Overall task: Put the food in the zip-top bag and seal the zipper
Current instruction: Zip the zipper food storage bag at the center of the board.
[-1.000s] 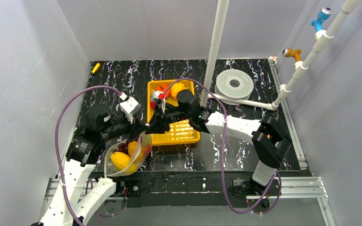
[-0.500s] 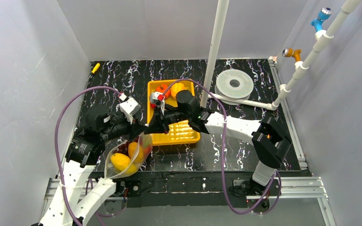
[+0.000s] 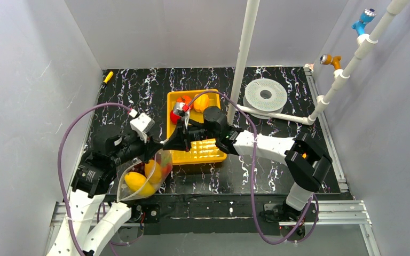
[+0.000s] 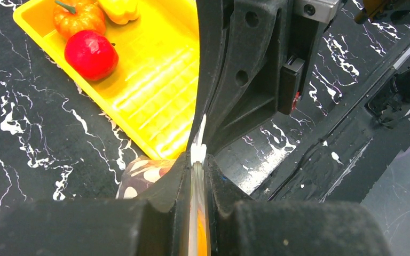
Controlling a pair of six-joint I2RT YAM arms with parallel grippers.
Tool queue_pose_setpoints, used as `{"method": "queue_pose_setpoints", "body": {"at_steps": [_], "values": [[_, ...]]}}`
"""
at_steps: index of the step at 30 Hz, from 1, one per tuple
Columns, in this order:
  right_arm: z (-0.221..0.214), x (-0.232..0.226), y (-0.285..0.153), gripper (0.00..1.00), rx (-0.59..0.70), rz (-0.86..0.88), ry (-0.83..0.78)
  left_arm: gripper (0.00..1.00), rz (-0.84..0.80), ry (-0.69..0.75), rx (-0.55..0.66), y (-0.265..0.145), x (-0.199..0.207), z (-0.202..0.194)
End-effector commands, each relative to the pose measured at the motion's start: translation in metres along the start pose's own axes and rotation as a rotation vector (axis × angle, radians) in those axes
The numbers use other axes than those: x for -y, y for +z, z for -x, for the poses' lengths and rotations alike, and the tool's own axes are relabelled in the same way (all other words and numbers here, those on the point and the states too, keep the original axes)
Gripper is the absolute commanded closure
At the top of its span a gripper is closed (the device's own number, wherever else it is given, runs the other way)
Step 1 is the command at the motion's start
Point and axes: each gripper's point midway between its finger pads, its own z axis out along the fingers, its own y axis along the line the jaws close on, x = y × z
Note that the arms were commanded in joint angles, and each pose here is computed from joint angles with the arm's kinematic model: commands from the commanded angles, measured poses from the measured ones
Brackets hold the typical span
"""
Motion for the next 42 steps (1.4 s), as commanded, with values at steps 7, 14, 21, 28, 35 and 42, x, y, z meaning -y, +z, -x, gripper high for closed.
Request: {"method": "queue_pose_setpoints", "body": {"at_steps": [7, 14, 21, 28, 35, 42], "values": [[0.040, 0.022, -0.016, 0.99, 0.141, -0.133, -0.023, 1.00, 0.070, -0.040, -0.047, -0.026, 0.001, -0.019], [0.035, 0.040, -0.021, 0.99, 0.117, -0.242, -0.039, 1.00, 0.099, -0.060, -0.037, -0.044, 0.005, -0.022], [0.033, 0.053, -0.026, 0.99, 0.103, -0.320, -0.058, 1.00, 0.178, -0.038, -0.035, -0.067, 0.001, -0.029], [0.042, 0.073, -0.030, 0.99, 0.108, -0.438, -0.066, 1.00, 0.234, -0.029, -0.049, -0.084, -0.002, -0.037], [0.058, 0.098, -0.032, 0.99, 0.122, -0.558, -0.093, 1.00, 0.281, -0.013, -0.051, -0.103, -0.003, -0.039], [0.067, 0.115, -0.033, 0.99, 0.120, -0.636, -0.137, 1.00, 0.348, 0.006, -0.043, -0.124, -0.007, -0.042]]}}
